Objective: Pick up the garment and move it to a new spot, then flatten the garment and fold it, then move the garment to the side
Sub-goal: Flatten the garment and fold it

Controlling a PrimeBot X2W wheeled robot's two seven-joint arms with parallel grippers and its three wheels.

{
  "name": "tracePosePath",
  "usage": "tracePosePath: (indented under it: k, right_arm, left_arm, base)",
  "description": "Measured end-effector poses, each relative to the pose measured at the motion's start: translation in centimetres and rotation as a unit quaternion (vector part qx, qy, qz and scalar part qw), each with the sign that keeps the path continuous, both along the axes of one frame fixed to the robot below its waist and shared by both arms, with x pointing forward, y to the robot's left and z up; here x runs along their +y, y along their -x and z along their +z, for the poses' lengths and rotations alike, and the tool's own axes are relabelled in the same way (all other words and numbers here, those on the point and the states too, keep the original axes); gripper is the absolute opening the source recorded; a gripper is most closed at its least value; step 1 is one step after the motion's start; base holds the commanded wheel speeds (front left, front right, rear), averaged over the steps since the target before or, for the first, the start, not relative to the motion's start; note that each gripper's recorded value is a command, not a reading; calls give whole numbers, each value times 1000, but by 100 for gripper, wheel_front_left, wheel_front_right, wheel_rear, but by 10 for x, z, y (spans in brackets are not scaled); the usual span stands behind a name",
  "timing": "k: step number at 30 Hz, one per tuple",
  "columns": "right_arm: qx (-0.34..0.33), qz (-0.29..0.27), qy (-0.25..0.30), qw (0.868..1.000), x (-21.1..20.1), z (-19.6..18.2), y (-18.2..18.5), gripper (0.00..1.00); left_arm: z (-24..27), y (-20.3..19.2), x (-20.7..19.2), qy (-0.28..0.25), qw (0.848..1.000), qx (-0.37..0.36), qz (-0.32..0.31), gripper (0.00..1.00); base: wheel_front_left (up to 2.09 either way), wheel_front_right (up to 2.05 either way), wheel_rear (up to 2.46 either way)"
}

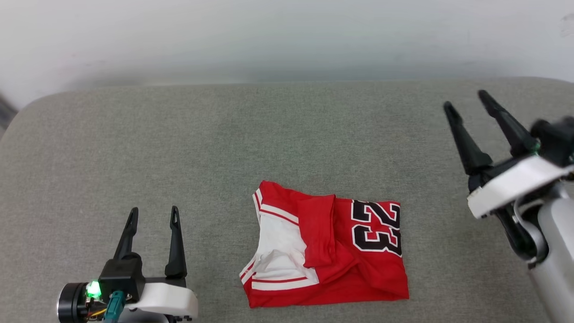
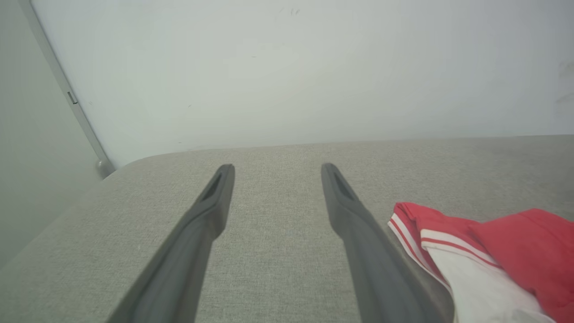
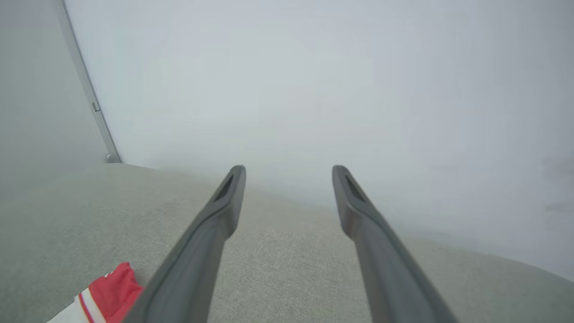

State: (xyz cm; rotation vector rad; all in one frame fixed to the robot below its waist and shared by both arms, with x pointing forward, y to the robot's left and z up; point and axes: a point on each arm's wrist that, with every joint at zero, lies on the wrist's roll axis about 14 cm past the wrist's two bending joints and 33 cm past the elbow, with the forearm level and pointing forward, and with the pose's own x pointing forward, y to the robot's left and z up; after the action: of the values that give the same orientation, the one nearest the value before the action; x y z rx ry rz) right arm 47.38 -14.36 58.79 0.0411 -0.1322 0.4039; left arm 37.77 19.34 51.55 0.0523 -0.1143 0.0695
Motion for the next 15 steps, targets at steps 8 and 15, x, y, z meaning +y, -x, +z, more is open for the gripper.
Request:
tracePosePath:
  k: [8, 15]
  right_arm:
    - [-51, -90, -31, 994, -32, -11, 34, 100]
    - [-49, -128, -58, 989, -33, -23, 67, 100]
  left_arm:
    - [2, 4, -5, 2, 1000, -2, -10, 100]
    - [3, 8, -3, 3, 1000, -5, -7, 100]
  base:
    - [0, 0, 0]
    - [0, 0, 0]
